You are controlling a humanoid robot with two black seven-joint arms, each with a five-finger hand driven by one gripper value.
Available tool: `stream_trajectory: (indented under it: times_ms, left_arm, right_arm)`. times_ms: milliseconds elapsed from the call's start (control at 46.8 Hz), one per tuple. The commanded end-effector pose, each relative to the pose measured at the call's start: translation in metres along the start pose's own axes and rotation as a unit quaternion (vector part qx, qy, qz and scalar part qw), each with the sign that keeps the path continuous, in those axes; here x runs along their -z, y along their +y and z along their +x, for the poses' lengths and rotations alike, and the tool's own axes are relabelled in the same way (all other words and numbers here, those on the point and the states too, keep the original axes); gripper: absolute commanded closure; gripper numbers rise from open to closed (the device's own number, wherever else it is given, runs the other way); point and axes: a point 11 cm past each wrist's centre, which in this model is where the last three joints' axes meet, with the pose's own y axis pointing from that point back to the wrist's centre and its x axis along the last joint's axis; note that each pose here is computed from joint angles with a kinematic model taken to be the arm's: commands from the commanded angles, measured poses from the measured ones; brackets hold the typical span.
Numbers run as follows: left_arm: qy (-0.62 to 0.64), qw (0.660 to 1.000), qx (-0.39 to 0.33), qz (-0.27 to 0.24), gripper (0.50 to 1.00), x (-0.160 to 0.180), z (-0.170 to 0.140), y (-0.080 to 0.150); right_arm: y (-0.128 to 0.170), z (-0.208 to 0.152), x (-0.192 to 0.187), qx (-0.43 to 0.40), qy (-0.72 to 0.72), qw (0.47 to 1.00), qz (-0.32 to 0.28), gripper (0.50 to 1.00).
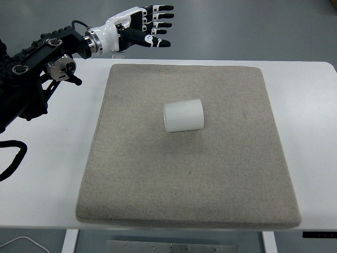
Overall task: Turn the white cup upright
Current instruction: 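Lower the left hand onto the sideways white cup's top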
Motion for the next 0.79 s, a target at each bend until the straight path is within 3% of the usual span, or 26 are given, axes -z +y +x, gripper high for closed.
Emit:
stream_trajectory:
  times_ms: [0, 342, 769]
  left_arm:
    - [-0.082, 0.995, 0.024, 0.046, 0.512, 0.003, -0.009, 0.0]
    - [-0.229, 0.957, 0.086, 0.158, 0.512, 0.004, -0.047, -0.007]
    - [-0.284, 0.932, 0.109, 0.197, 0.508, -0.001, -0.088, -0.026]
  right_arm:
    - [0.0, 0.0, 0.0, 0.0, 0.0, 1.0, 0.0, 0.57]
    - [0.0, 0.0, 0.0, 0.0, 0.0, 1.0, 0.0, 0.57]
    - [0.0, 0.0, 0.0, 0.0, 0.0, 1.0, -0.001, 0.57]
